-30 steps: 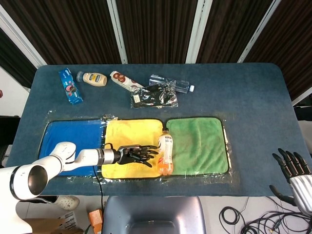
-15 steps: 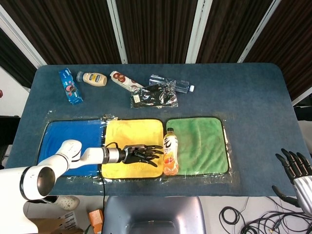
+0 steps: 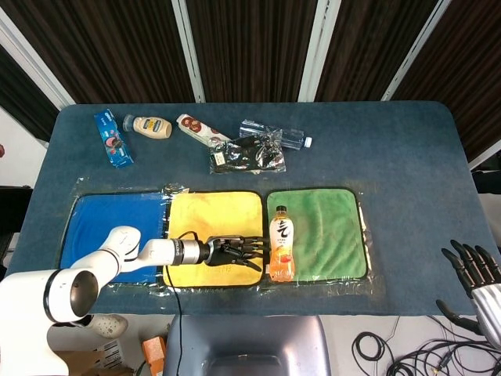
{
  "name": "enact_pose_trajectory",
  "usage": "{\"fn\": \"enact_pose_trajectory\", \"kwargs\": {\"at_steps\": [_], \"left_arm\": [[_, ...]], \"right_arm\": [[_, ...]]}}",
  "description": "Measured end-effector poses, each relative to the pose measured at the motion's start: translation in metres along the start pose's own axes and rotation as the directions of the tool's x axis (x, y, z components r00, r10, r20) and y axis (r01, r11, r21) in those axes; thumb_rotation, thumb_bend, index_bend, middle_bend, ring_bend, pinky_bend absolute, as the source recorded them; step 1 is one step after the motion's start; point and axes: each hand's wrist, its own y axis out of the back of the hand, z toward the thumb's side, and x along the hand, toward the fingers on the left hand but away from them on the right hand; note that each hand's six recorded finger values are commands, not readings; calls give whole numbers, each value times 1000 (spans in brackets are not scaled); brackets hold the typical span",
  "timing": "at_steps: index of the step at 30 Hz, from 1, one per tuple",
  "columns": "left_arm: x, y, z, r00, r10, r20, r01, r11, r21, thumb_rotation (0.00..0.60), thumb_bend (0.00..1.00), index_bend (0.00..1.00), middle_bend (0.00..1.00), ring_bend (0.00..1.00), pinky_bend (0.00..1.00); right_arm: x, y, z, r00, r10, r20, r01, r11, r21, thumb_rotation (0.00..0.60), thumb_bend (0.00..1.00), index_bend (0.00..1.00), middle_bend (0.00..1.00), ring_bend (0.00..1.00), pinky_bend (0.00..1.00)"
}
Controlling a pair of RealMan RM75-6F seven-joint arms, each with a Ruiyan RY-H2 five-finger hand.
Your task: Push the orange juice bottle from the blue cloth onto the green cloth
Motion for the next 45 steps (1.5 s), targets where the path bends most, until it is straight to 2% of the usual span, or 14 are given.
{"fn": "enact_pose_trajectory", "kwargs": {"at_steps": [10,18,32,45], "left_arm": [[15,-14,-2,999,-40,-7,40,999,12,600,491,0,42,19,230],[30,-20,-3,999,-36,3,36,999,6,600,491,0,37,13,227],[49,-40,1,997,-70,22,70,997,31,600,491,0,36,12,221],[50,-51,4,993,-94,67,86,989,118,600,495,0,48,11,181]], "right_arm": [[4,2,1,1000,-1,-20,1,1000,-10,600,189,0,0,0,0],[8,6,2,999,-16,-35,15,1000,-22,600,189,0,0,0,0],[11,11,-3,999,-31,-28,30,999,-40,600,189,0,0,0,0],[12,12,-3,999,-34,-34,33,999,-43,600,189,0,0,0,0]]}}
